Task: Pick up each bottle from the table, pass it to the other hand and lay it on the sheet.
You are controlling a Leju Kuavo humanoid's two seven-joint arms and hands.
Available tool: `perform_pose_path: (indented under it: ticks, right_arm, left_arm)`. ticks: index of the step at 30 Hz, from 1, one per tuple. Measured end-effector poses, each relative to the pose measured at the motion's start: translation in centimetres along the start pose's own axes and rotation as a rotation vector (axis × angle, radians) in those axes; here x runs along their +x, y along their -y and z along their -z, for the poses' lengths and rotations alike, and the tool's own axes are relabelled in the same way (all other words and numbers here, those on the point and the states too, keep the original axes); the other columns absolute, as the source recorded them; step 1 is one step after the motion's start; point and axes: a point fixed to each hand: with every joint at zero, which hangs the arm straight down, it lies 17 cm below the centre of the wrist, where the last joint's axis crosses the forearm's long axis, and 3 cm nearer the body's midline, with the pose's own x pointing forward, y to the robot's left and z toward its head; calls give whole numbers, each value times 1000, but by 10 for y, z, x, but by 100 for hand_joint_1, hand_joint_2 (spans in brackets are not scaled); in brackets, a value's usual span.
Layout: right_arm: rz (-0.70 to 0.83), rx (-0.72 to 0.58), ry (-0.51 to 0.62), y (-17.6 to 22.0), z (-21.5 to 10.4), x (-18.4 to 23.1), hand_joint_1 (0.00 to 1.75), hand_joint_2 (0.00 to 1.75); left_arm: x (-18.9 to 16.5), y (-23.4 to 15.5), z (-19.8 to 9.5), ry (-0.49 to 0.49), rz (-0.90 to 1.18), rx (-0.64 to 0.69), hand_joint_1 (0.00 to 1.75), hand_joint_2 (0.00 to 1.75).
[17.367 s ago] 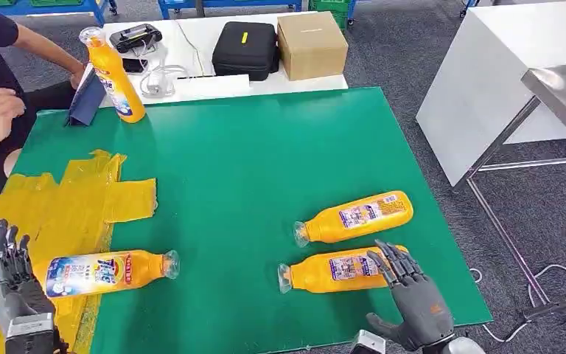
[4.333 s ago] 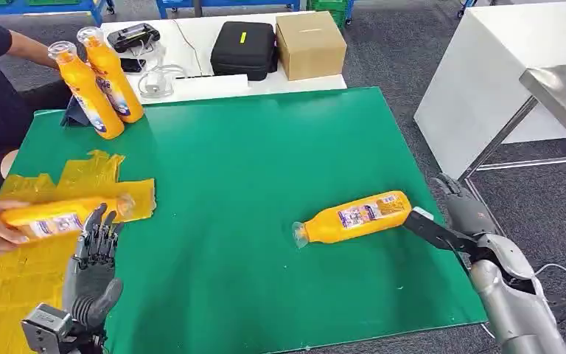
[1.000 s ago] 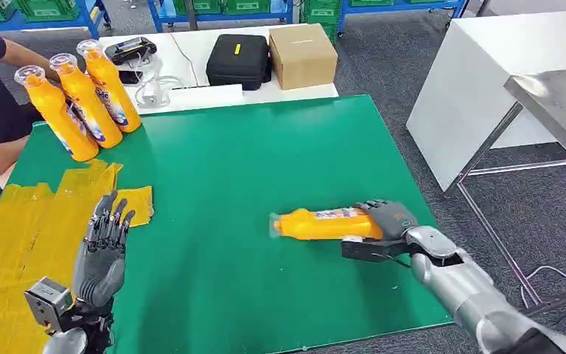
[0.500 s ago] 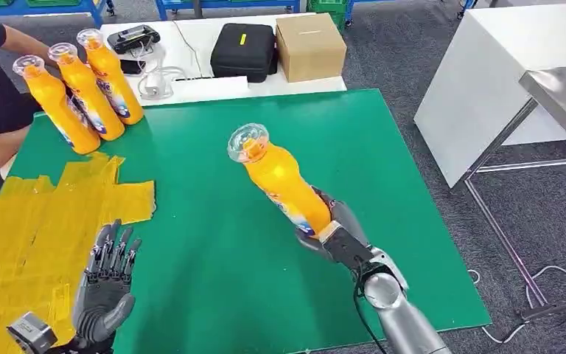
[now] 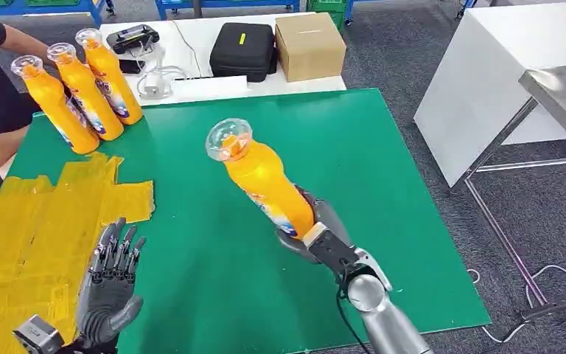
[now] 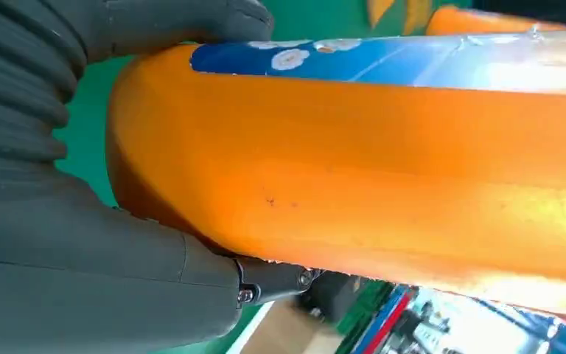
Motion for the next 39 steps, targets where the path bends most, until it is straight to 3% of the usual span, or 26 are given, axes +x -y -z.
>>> perform_pose_path:
  ticks: [7, 15, 27, 39]
  right_arm:
    - [-7, 147, -8, -73, 15, 12, 175, 175]
    - [-28, 347, -10, -164, 5, 22, 175, 175]
    - [-72, 501, -15, -223, -23, 19, 175, 175]
    - [-102, 569, -36, -242, -33, 9, 175, 175]
  left_arm:
    - [7, 19, 13, 35, 42, -37, 0, 175]
    - [11, 27, 22, 53, 51, -59, 0, 175]
    - [10, 26, 24, 52, 75, -58, 0, 175]
    - [-18, 35, 17, -39, 155, -129, 0, 175]
